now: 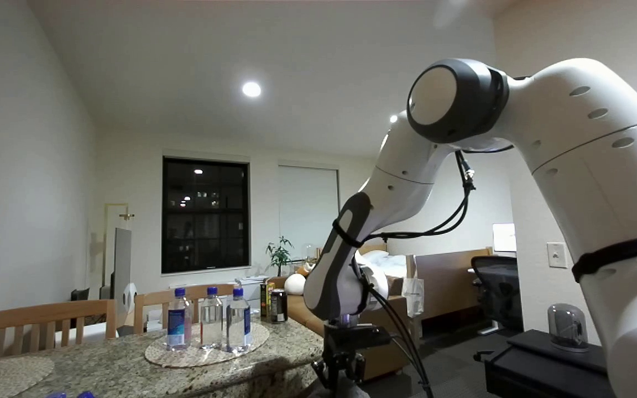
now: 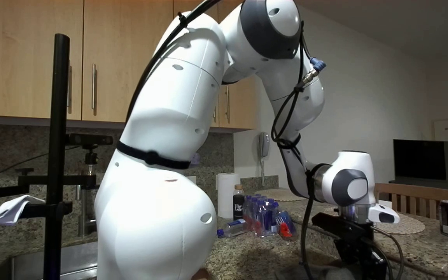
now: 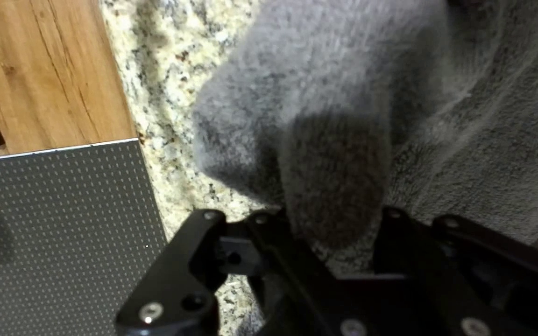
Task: Move the towel to the left
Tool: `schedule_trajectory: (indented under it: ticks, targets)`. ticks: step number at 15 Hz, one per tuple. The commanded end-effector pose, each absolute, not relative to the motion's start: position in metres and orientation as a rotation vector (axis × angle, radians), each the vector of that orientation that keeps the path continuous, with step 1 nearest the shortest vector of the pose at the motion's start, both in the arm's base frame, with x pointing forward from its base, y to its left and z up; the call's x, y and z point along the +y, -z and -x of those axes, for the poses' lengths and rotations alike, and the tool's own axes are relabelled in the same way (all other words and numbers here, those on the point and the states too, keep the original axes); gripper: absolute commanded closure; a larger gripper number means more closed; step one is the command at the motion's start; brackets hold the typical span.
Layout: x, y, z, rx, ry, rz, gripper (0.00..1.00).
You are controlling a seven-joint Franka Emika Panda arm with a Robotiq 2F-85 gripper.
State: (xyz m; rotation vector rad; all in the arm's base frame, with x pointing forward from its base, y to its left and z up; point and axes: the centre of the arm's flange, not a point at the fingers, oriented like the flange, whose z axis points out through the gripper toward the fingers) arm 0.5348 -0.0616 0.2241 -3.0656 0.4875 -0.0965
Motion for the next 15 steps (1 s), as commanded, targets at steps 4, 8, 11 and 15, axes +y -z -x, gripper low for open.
schedule_trajectory:
  ticks: [4, 8, 11, 15]
  targets:
    - [-0.029, -0.266, -0.525, 0.528, 0.073, 3.044, 0.89]
    - [-0.006, -0.286, -0.522, 0.525, 0.091, 3.020, 0.89]
    - [0.013, -0.298, -0.524, 0.513, 0.126, 3.012, 0.89]
    - [0.045, -0.302, -0.523, 0.506, 0.157, 3.009, 0.89]
